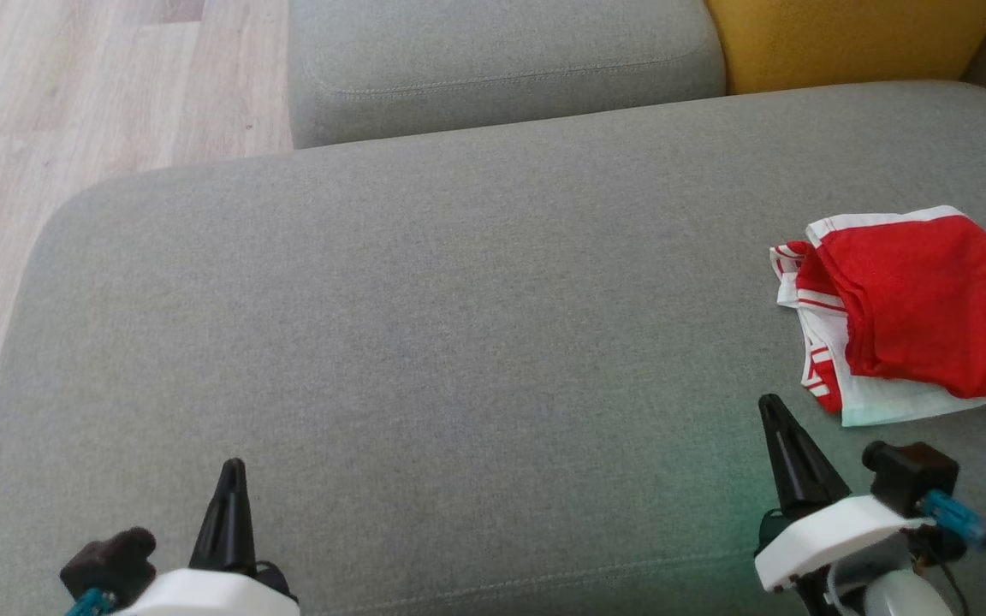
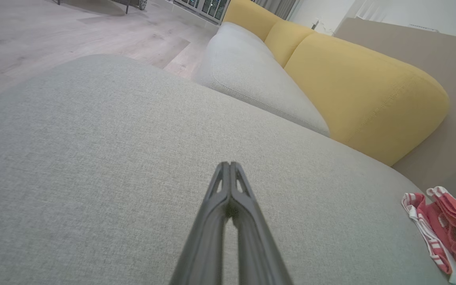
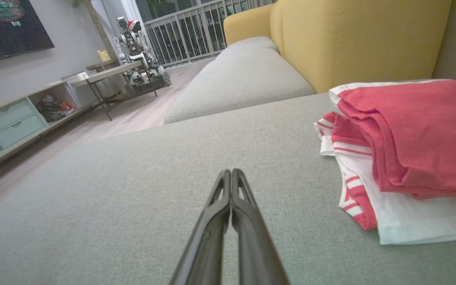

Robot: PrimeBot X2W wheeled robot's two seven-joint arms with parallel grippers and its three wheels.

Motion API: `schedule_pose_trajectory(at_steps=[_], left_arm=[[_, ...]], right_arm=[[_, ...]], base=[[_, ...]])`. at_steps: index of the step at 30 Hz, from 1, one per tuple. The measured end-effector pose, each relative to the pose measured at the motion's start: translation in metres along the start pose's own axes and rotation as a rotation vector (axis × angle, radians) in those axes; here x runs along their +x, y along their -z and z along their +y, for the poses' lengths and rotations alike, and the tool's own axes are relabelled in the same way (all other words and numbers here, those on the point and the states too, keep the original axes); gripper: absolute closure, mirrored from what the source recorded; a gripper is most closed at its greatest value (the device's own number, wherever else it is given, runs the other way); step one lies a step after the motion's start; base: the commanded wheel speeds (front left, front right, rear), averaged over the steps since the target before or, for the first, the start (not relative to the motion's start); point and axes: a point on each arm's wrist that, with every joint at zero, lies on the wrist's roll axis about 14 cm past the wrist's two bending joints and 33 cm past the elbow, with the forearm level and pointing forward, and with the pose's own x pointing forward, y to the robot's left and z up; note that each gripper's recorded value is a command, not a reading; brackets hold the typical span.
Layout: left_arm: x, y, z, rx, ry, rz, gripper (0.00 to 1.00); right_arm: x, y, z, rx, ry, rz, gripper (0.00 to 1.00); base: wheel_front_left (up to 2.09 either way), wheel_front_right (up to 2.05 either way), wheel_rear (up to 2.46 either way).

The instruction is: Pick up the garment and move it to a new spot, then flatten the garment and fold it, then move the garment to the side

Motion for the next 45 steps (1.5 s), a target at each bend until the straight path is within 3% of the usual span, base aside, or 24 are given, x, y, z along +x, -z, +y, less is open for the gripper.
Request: schedule_pose_trajectory(at_steps=[45], left_arm=[[0.019, -0.005, 0.016, -0.459, -0.06, 0.044, 1.0]], right_arm=[[0.005, 0.002, -0.025, 0.535, 0.122, 0.018, 1.0]], base=[[0.0, 0.0, 0.0]])
